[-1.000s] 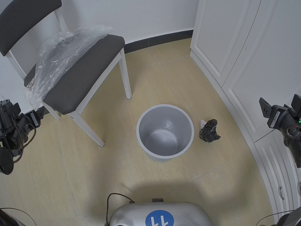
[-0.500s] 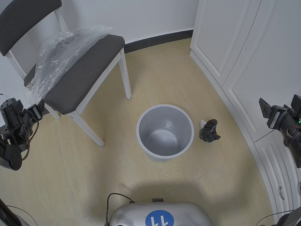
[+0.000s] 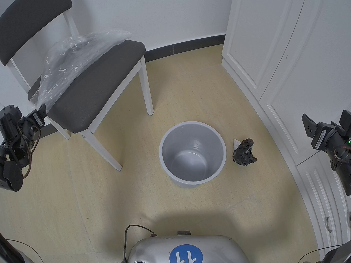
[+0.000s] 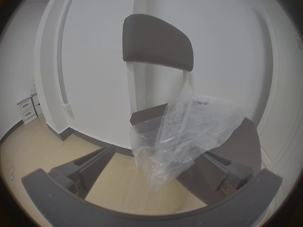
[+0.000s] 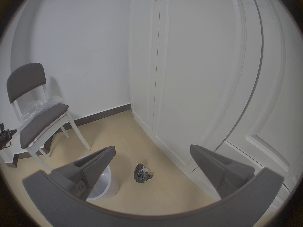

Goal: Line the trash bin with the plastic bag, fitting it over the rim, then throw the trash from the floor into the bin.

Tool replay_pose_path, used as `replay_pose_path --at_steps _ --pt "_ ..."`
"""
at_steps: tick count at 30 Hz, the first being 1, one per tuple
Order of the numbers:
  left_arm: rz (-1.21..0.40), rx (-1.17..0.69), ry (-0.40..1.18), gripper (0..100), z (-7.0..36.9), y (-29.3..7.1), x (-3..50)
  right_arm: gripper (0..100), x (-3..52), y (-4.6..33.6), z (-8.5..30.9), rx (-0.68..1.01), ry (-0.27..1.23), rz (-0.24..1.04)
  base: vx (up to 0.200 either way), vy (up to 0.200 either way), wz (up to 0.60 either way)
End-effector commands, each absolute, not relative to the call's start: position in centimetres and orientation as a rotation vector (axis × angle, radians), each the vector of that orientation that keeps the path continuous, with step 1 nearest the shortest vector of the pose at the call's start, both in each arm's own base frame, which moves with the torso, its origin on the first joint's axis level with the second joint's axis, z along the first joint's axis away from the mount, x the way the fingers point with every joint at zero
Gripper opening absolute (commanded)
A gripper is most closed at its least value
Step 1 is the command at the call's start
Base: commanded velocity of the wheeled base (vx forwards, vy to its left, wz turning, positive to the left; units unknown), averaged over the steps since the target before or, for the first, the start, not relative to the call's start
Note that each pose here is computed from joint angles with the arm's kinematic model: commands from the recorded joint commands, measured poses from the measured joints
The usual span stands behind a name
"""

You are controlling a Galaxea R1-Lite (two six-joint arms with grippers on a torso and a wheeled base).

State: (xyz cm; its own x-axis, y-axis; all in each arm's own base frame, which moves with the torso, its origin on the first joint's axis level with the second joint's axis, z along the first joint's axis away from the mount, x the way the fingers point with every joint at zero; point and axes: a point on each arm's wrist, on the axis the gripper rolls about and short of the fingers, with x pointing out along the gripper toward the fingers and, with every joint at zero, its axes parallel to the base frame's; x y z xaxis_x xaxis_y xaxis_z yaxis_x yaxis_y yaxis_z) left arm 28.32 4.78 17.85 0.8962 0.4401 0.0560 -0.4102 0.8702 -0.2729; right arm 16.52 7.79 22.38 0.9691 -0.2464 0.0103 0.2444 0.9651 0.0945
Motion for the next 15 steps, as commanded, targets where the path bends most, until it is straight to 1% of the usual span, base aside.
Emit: replay_pose_path --at_steps 1,9,15 --pt "0.439 -0.263 -0.162 100 19.1 4.7 27.7 100 16.5 7.8 22.3 0.09 -0.019 -0.248 0.0 0.0 0.0" --pt "0.452 -0.288 -0.134 100 18.0 5.2 28.9 100 16.8 8.0 21.9 0.082 -0.005 -0.249 0.0 0.0 0.0" --pt "0.483 -0.327 -0.127 100 17.1 6.4 30.3 100 16.7 8.0 21.9 0.083 -0.006 -0.245 0.0 0.0 0.0"
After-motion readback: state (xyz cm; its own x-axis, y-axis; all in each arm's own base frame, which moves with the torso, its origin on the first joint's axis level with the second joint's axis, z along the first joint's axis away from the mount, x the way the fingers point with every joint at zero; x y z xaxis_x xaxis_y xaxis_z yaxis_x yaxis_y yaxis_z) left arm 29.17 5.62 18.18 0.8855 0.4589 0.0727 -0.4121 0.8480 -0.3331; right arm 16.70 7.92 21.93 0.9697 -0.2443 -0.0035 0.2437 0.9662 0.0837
